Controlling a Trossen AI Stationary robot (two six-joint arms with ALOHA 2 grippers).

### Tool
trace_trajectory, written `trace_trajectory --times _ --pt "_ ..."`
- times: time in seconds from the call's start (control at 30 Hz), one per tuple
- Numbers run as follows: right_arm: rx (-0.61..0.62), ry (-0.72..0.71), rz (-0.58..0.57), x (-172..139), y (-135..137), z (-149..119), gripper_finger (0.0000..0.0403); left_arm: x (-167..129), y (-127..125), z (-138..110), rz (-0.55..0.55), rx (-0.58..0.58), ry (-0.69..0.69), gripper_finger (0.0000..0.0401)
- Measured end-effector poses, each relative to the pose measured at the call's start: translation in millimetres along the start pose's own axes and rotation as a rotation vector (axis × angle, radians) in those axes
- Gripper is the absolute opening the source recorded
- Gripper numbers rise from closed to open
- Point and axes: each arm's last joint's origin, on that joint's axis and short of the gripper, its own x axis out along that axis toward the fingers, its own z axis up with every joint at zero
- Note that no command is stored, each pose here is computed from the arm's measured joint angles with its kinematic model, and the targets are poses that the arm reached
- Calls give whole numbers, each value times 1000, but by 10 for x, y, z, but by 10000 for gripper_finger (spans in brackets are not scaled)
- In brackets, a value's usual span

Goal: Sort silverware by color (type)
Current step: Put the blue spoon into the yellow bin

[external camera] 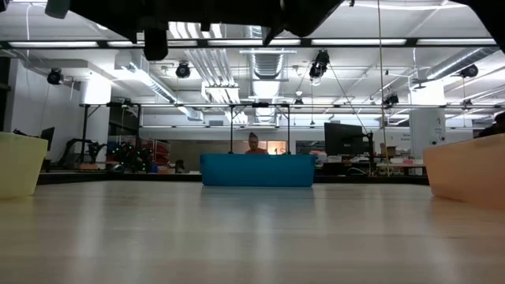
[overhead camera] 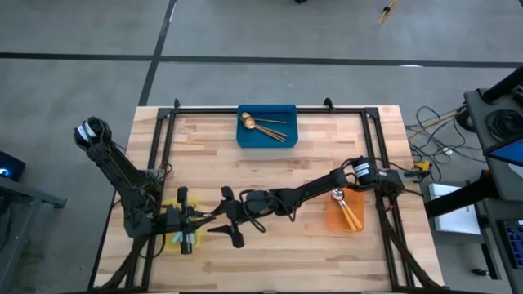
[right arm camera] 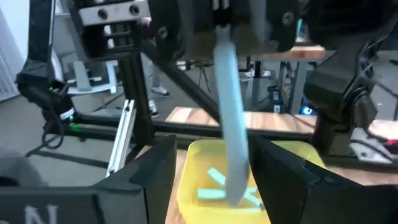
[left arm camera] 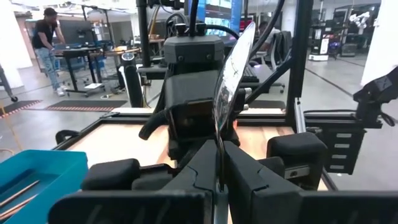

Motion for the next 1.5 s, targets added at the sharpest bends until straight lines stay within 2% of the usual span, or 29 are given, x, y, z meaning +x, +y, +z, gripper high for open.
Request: trace_trajectory --times 0.17,0.4,0.43,0.6,0.77,0.87,0.97,1.1,1.2,1.27,1.5 --pt "-41 -13 -39 24 -7 30 152 -1 -1 1 -1 0 -1 0" --pt "-59 -11 -38 24 -6 31 36 -1 0 1 2 3 -1 5" --pt "-67 -10 -41 24 -7 30 28 -1 0 1 1 3 -1 6" --pt "-69 -9 -41 20 -5 42 28 -4 4 8 4 -14 -2 10" --pt "-89 13 -51 -14 -8 123 28 -17 33 49 16 -34 -13 38" --pt "-110 39 -130 -44 -18 177 28 -22 46 59 36 -3 -14 66" --pt "-129 57 -252 -80 -49 205 28 -27 71 57 123 52 -11 98" --pt "-142 99 -475 -126 -105 153 28 -36 117 60 282 119 1 138" --pt "-156 130 -630 -166 -144 88 28 -38 131 60 327 125 4 159" --pt "-152 129 -666 -176 -154 76 28 -26 140 58 335 116 3 168" --pt "-154 86 -666 -172 -150 122 28 59 180 -7 453 83 4 173"
